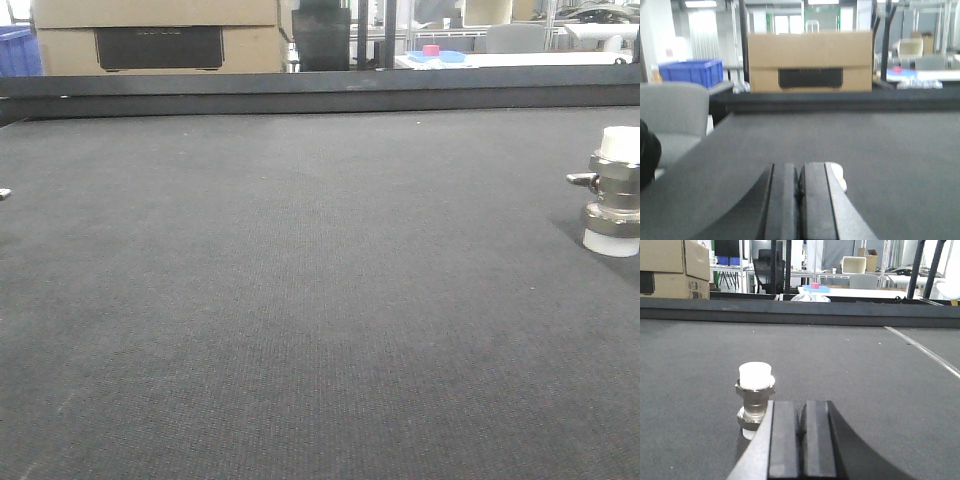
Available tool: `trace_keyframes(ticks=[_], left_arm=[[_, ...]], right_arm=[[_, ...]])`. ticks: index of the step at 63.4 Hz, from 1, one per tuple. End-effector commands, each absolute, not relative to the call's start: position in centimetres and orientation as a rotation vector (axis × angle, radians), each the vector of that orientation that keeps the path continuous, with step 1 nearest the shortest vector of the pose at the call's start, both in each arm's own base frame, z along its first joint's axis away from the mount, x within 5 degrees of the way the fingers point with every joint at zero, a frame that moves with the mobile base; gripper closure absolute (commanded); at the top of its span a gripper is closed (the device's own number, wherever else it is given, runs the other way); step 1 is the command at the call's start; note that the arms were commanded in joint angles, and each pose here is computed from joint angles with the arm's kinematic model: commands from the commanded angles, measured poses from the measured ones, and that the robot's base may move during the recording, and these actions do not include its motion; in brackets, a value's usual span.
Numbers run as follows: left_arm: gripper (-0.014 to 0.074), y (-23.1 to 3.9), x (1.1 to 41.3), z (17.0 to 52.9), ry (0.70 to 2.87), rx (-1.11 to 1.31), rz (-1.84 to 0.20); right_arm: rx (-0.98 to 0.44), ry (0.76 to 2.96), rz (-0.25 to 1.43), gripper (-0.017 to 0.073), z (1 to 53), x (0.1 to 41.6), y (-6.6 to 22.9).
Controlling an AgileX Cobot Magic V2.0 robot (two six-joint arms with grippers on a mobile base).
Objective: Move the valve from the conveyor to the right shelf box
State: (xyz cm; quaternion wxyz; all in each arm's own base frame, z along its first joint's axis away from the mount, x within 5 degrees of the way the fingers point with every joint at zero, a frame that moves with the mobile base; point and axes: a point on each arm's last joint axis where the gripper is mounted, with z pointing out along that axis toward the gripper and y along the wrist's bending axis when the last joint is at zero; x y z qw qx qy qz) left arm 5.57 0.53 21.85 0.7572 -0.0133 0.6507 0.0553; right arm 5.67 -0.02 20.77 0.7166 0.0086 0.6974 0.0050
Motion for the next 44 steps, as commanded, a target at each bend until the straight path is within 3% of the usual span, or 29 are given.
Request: trace_keyframes(ticks=[1, 10, 21, 27, 31, 39, 44], left_arm=[[0.0705, 0.5, 5.3, 22.9, 1.302, -0.027, 0.121], [0.0705, 0.5, 5.0, 24.0, 1.183, -0.027, 0.126], [0.0701, 0.4, 4.3, 26.8, 1.176, -0.026, 0.125], [0.0619, 0.3, 3.1, 30.0, 1.197, -0.022, 0.123], [0.0524, 0.2, 2.8, 31.4, 1.26, -0.02, 0.12], [0.0267, 0.2, 2.7, 34.5, 1.373, -0.019, 0.112], [0.0178, 0.2, 3.3, 35.9, 1.434, -0.02, 0.107]], right_arm=[[0.013, 1.484, -0.001, 0.0721, 21.3, 5.6, -0.1], [0.015, 1.412, -0.004, 0.0721, 22.1, 5.5, -0.1], [0.009, 1.314, 0.0, 0.0721, 27.8, 4.0, 0.0], [0.003, 1.303, 0.004, 0.0683, 31.2, 2.3, 0.1], [0.0, 1.306, 0.006, 0.0606, 32.9, 1.8, 0.1], [-0.002, 1.312, 0.007, 0.0306, 35.8, 1.8, 0.1], [-0.002, 1.328, 0.007, 0.0138, 36.8, 2.5, 0.1]])
